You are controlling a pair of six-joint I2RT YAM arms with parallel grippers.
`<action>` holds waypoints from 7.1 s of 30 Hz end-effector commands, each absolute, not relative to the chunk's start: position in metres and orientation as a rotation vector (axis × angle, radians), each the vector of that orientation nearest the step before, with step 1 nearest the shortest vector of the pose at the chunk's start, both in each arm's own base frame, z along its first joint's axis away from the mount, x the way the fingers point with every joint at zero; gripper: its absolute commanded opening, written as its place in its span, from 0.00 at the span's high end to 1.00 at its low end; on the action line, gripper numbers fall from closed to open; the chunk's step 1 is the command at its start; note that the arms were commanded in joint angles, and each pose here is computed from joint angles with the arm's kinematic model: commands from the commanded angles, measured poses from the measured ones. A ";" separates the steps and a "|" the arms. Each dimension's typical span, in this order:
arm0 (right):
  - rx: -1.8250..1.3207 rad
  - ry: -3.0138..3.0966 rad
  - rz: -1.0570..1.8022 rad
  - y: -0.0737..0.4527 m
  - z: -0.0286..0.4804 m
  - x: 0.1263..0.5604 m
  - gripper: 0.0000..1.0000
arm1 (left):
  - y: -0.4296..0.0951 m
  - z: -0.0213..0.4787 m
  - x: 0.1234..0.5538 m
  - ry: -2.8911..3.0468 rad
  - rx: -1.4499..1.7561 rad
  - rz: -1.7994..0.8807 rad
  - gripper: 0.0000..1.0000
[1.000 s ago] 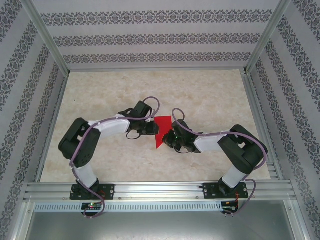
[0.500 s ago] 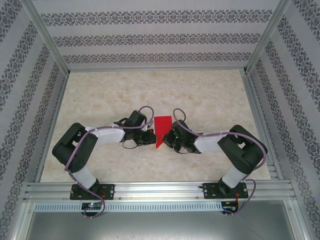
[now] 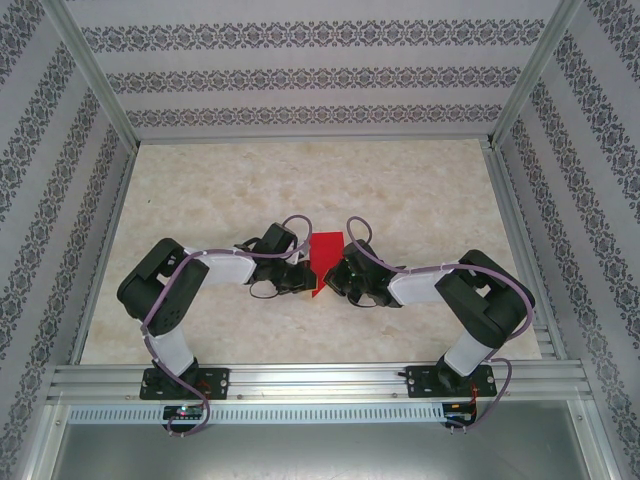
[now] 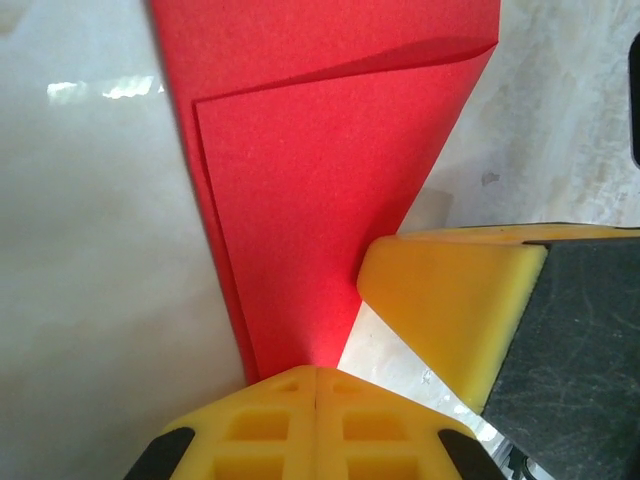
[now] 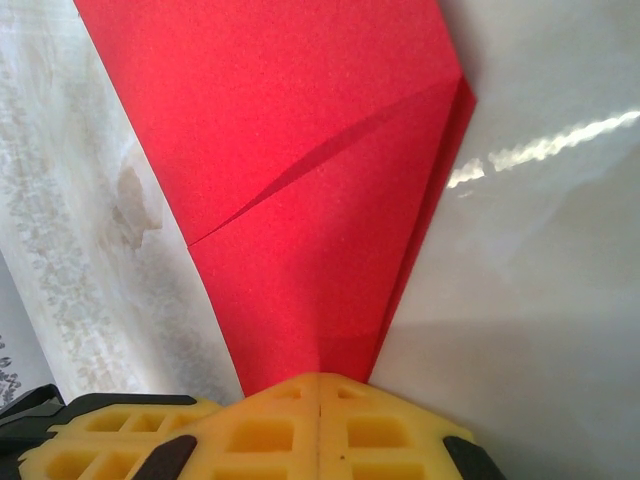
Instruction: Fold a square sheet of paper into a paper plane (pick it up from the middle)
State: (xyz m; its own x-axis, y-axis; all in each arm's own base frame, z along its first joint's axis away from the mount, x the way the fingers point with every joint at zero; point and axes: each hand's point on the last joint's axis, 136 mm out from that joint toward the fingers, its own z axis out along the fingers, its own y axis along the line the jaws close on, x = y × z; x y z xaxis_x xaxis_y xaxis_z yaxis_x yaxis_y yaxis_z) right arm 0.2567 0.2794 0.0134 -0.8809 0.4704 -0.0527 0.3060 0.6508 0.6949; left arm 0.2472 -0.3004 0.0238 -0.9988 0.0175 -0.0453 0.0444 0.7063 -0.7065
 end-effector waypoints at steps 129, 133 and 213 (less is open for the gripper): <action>0.296 2.561 0.929 0.234 0.055 0.318 0.97 | -0.254 -0.011 0.216 3.035 0.116 -0.788 1.00; 0.272 2.590 0.966 0.253 0.052 0.301 0.96 | -0.274 0.020 0.229 2.920 0.180 -0.937 0.99; 0.366 2.971 0.688 0.252 -0.048 0.245 0.98 | -0.236 -0.004 0.179 3.024 0.193 -0.987 0.98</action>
State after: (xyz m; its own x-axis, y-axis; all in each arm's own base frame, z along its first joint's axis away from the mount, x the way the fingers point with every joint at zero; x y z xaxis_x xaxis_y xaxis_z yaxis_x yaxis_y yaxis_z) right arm 0.2806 0.3028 0.0100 -0.9706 0.2137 -0.1106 0.0875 0.7415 0.6652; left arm 0.2205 -0.2603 0.0168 -0.9770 0.1157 -0.1789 0.2042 0.7475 -0.6320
